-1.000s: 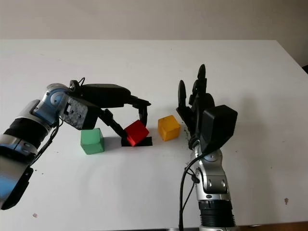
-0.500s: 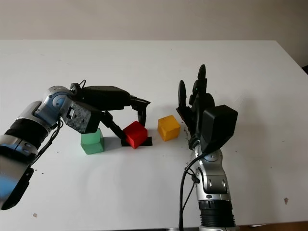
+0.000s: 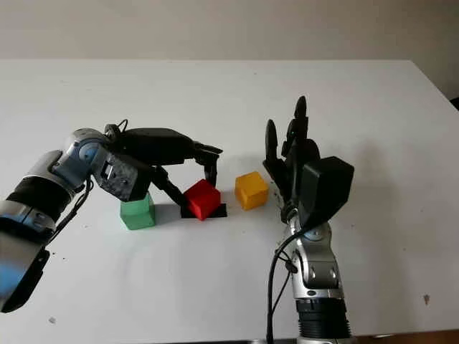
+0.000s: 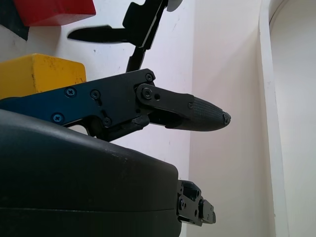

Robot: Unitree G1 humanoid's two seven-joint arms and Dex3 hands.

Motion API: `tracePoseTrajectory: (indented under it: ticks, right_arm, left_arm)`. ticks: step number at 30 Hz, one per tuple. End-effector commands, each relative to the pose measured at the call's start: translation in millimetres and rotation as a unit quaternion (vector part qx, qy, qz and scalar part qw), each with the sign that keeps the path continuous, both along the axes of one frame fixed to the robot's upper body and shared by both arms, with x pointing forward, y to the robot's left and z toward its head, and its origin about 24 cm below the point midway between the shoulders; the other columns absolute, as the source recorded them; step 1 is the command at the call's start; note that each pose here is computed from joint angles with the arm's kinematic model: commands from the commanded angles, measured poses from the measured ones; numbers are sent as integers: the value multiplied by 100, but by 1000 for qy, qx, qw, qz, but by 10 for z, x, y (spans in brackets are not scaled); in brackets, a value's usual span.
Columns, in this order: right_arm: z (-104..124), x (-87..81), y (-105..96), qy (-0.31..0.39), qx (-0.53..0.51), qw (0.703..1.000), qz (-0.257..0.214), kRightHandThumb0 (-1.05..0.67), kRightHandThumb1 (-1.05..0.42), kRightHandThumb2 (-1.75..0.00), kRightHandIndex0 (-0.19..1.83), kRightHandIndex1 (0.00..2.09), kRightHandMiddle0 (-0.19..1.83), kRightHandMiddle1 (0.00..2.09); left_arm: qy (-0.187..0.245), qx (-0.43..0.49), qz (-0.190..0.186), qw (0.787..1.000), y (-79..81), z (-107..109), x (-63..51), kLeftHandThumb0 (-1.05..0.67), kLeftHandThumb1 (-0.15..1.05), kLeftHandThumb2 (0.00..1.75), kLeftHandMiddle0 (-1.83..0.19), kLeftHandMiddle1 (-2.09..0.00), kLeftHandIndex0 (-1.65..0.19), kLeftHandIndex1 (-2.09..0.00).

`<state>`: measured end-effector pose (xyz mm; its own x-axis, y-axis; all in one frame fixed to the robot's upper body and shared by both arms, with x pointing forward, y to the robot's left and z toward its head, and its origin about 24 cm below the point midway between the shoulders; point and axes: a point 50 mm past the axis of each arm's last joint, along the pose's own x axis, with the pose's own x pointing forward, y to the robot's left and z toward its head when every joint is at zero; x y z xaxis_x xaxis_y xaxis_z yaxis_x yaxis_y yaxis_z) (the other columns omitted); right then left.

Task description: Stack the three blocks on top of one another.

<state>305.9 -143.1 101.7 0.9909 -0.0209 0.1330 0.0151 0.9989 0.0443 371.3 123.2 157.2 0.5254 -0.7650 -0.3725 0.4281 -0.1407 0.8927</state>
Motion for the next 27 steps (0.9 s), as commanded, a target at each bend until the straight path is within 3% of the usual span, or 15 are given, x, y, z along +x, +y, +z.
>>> tracePoseTrajectory:
  ticks: [1, 3, 8, 11, 18, 22, 26, 27]
  right_arm:
    - [20, -20, -17, -6, 0, 1000, -3, -54, -105, -59, -18, 6, -17, 6]
    - [18, -20, -16, -5, 1, 1000, -2, -55, -105, -59, -18, 6, -17, 5]
    - [14, -21, -15, -7, 0, 1000, 1, -54, -105, -60, -18, 5, -17, 5]
    - [12, -21, -17, -6, 0, 1000, 1, -54, -105, -60, -18, 5, -17, 5]
    - [27, -24, -18, -9, -5, 1000, 2, -54, -105, -60, -18, 6, -17, 6]
    - [49, -13, -39, -15, -7, 1000, 4, -54, -105, -59, -18, 5, -17, 5]
    - [105, 6, -100, -23, -17, 1000, 11, -54, -105, -56, -18, 5, -16, 6]
    - [121, 14, -120, -26, -22, 999, 13, -58, -105, -53, -19, 5, -16, 6]
  left_arm:
    - [-4, -3, 4, 1000, 42, 33, 5, -61, 95, 5, 2, -4, -6, -87]
    - [-5, -5, 7, 1000, 61, 46, 7, -63, 95, 5, 5, -4, -4, -77]
    - [2, -12, 30, 999, 129, 105, 33, -69, 89, 5, 13, -5, -6, -25]
    - [-4, -20, 35, 999, 182, 159, 36, -74, 88, 5, 14, -5, -3, -13]
    - [11, -48, 58, 997, 307, 299, 50, -80, 86, 5, 17, -4, 8, -5]
    - [25, -105, 80, 991, 501, 447, 22, -77, 86, 5, 19, -1, 9, -4]
    - [26, -268, 122, 955, 805, 576, -66, -73, 87, 6, 19, 0, 12, -4]
    - [20, -298, 130, 945, 862, 577, -97, -82, 98, 17, 19, 0, 15, -3]
